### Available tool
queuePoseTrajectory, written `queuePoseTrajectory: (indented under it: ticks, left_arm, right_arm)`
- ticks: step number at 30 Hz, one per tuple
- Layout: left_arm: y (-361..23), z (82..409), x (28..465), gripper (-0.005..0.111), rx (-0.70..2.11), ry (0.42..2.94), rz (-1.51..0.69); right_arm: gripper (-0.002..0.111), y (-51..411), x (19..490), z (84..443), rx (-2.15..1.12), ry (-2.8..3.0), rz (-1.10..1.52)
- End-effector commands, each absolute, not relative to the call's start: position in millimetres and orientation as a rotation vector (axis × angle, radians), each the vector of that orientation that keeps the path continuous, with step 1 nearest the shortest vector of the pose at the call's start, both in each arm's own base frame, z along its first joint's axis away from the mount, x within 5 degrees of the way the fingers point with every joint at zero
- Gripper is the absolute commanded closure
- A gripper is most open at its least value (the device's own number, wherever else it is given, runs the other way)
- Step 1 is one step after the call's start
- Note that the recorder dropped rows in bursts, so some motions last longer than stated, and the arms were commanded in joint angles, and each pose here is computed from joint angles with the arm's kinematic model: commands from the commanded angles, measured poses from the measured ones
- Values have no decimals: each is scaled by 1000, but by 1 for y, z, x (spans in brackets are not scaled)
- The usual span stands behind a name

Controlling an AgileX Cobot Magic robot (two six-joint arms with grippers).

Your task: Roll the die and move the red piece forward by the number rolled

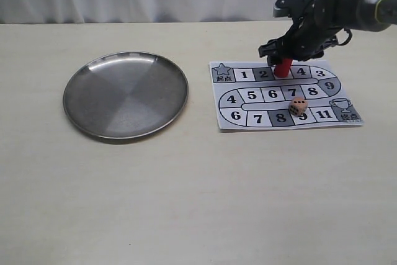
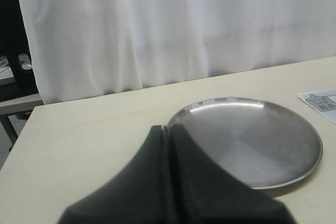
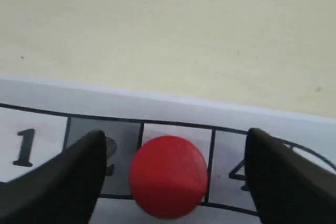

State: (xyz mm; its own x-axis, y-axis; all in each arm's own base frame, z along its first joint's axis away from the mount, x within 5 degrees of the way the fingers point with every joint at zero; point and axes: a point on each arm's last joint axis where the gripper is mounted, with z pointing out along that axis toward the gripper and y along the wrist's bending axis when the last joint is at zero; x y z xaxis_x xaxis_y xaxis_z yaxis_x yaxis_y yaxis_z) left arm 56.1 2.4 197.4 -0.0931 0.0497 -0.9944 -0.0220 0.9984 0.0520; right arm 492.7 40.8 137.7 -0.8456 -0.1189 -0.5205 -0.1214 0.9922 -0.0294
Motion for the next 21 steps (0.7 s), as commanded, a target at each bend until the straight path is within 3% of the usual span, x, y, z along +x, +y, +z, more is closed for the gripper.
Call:
queuePoseTrajectory:
  ticks: [1, 6, 16, 21]
  left_arm:
    - [2, 198, 56, 107, 18, 1655, 54]
    - [2, 198, 56, 107, 18, 1655, 54]
    - [2, 198, 56, 107, 18, 1655, 54]
    - [2, 198, 56, 107, 18, 1655, 54]
  right_arm:
    - [39, 38, 485, 192, -159, 2515, 3]
    - [44, 36, 466, 248, -218, 2478, -19]
    - [101, 32, 413, 322, -211, 2375, -21]
    - [104, 30, 382, 329, -190, 2262, -5]
